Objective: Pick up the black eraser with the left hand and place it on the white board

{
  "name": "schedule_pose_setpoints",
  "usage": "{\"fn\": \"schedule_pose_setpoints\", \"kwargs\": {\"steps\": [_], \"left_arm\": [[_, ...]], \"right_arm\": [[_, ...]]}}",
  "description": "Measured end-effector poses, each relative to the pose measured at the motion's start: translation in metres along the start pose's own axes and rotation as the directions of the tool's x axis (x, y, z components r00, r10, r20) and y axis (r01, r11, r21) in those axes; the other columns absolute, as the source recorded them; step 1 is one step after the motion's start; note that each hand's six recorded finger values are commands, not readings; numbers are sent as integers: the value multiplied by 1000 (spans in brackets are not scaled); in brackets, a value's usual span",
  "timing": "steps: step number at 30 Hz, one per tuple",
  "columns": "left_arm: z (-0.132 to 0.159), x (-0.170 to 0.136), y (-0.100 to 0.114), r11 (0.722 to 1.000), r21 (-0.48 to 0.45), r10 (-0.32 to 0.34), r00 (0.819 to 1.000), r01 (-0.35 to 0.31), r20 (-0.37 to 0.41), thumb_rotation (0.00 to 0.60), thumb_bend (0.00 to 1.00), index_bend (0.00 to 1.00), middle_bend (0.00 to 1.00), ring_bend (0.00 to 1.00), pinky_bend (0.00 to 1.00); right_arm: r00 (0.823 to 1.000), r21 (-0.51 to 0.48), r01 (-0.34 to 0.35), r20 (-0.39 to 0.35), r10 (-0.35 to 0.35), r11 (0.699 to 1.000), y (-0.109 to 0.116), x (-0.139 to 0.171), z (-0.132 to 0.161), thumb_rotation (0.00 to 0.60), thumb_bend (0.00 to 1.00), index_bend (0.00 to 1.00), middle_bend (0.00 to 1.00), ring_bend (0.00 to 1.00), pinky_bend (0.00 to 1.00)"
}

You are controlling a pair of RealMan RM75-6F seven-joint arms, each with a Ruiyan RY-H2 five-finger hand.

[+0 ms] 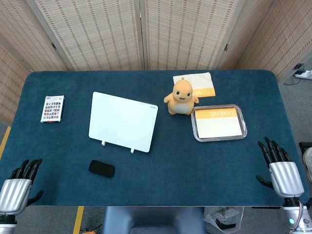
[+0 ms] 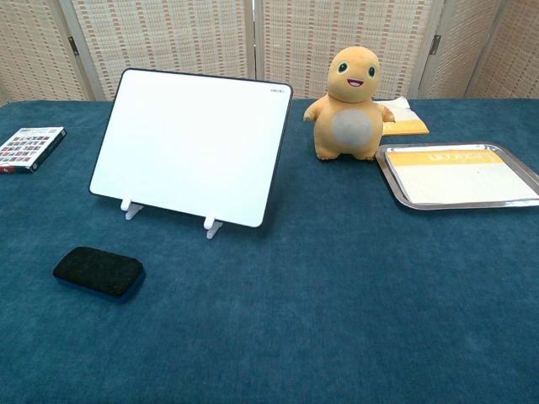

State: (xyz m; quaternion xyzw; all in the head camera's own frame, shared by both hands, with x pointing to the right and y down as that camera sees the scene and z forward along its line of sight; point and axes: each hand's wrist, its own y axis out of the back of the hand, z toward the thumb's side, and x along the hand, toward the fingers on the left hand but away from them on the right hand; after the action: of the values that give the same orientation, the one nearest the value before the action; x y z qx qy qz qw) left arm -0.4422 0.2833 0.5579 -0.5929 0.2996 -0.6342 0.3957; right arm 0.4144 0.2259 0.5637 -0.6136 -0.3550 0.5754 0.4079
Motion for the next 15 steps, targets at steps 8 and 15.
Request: {"fn": "schedule_pose_setpoints", "kwargs": {"steps": [8,15], "left_arm": [[5,0,-4,1000,5,-17,999,17,28,600,231,0,164,118,285],[17,4,3,998,-25,66,992,-63,109,600,231,104,901,771,887]], "right_arm": [[1000,6,-3,-3,3,1000,-1,0,1,600,151,0,0,0,163],[1000,2,-1,-2,1,1000,-1,-1,1,600,151,0,0,0,163]]}}
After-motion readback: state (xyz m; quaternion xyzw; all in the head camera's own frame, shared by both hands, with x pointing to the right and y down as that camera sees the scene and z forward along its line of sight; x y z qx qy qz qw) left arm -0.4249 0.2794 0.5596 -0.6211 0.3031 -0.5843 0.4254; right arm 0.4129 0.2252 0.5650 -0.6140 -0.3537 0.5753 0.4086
